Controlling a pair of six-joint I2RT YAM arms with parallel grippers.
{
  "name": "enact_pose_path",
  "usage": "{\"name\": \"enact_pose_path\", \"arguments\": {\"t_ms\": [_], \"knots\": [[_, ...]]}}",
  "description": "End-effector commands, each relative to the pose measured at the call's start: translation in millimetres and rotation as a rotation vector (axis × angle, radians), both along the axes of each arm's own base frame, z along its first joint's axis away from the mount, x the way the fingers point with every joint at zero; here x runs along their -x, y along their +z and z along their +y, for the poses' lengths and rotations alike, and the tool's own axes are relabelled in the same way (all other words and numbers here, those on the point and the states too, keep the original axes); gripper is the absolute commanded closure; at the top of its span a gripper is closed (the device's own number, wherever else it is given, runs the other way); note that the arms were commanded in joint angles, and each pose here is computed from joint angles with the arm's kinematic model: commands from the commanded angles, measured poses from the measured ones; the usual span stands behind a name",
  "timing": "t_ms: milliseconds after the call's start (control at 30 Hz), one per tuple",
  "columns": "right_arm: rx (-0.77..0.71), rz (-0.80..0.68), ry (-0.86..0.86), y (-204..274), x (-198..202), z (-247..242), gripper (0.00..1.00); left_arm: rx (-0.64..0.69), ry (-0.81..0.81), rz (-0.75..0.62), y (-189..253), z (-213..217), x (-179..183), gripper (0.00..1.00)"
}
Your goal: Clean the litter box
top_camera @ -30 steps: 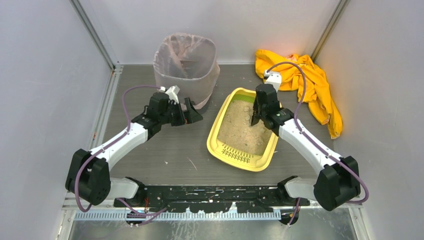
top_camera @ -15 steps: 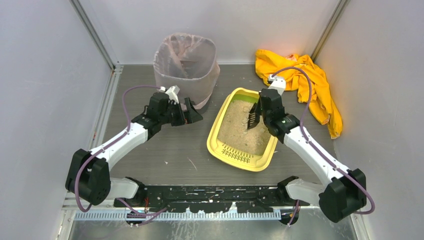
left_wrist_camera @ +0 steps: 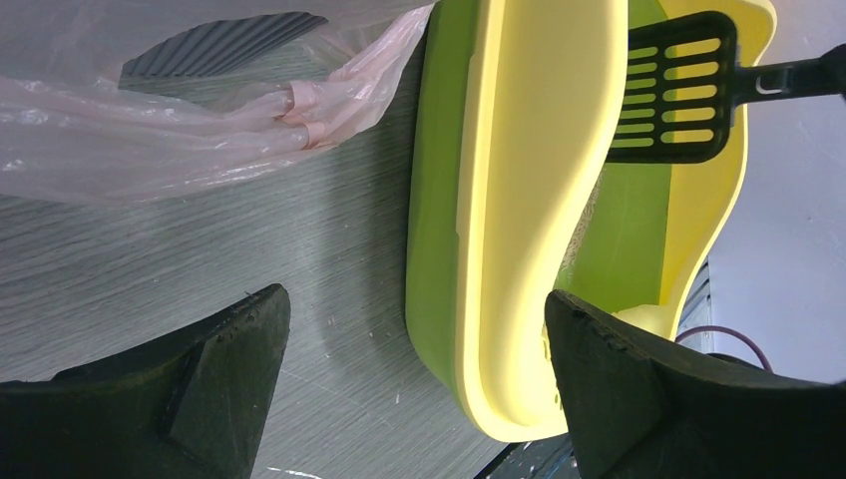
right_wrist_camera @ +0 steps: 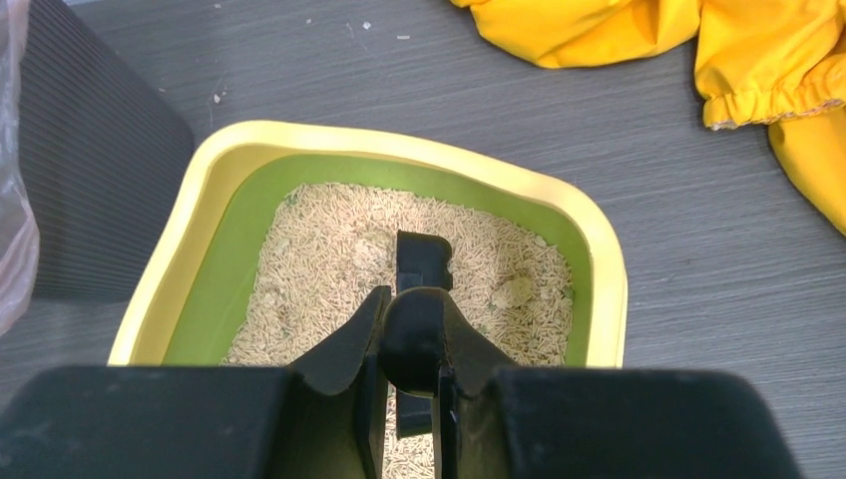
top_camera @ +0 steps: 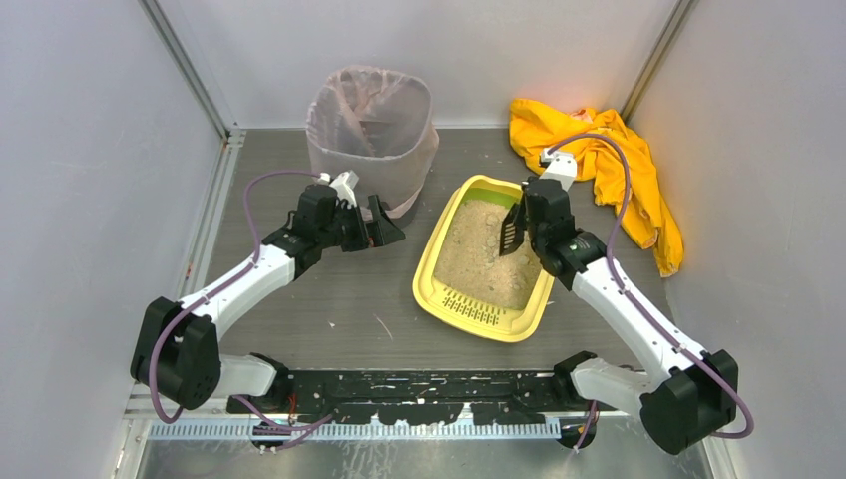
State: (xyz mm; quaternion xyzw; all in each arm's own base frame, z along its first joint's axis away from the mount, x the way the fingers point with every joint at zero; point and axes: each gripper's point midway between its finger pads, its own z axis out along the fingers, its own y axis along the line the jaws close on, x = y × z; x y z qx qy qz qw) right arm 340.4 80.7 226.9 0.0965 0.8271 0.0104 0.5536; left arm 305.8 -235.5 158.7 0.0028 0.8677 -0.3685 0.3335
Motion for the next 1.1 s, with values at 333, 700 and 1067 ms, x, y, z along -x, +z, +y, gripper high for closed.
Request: {"name": "enact_pose_path", "arguments": {"t_ms": [333,700,1067], "knots": [[-0.080,0.014,0.042,-26.4,-11.2,22.1,0.99,0.029,-0.018,-0.043,11.2,-5.1,-6.5,0.02],[-0.239,-0.063,0.039,-28.7,-34.1,31.4,0.99,0.027,-0.020,-0.040,9.4,-5.2,-6.4,0.02],[-0.432,-0.049,0.105,-41.0,-35.3,46.7,0.99,0.030,-0.025,-0.036,8.6,-6.2,-6.2,0.02]]}}
